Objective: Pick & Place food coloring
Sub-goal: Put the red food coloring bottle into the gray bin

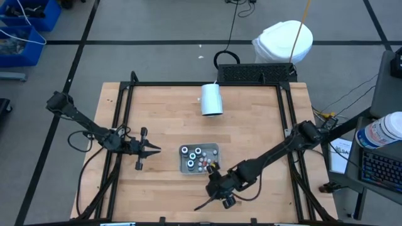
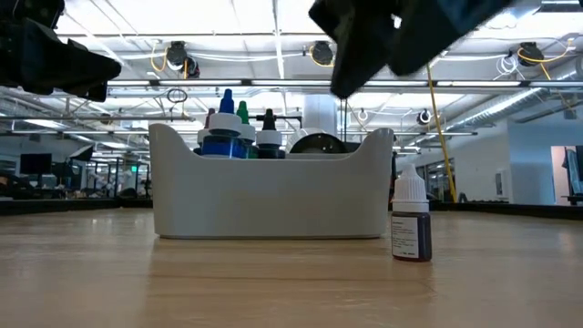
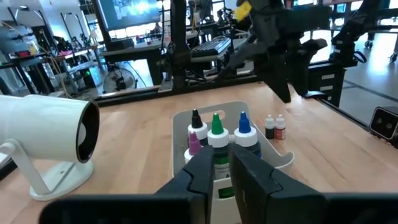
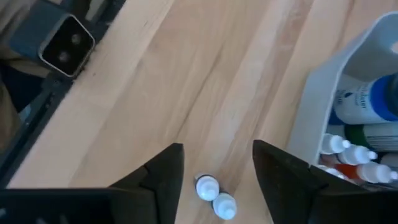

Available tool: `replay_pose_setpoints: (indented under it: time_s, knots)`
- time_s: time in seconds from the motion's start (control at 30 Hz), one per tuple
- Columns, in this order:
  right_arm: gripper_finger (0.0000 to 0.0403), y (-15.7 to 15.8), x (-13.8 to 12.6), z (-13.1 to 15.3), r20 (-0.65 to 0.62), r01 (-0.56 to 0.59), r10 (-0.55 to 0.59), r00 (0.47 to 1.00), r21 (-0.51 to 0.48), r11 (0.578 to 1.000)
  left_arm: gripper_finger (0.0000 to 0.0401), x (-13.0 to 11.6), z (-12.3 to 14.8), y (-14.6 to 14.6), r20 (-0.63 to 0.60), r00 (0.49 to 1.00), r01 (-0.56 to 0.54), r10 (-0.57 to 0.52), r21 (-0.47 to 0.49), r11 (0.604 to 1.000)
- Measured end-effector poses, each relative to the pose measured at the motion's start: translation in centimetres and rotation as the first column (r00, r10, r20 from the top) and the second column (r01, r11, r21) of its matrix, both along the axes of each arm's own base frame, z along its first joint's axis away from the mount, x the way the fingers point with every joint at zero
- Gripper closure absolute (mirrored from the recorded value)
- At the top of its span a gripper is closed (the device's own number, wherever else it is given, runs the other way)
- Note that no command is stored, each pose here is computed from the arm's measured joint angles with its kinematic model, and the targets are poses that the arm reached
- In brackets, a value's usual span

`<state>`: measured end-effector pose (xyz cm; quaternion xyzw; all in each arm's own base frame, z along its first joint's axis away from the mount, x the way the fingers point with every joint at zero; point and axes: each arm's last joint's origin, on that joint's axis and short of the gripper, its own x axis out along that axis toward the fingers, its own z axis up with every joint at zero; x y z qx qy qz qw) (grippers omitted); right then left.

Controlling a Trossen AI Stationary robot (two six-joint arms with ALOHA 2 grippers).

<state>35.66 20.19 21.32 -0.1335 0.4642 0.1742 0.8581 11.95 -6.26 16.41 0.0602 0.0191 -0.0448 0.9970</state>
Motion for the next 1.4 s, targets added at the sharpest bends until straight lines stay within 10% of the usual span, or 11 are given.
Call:
replay_pose_setpoints:
  time_s: [1.4]
  knots:
    - [0.0285,1.3,0.1,-5.4,-0.128,-0.093,0.075,0.989,-0.14,0.986,0.0338,0.0,0.1,0.0,0.003,1.0,0.0,0.0,-0.005,1.0]
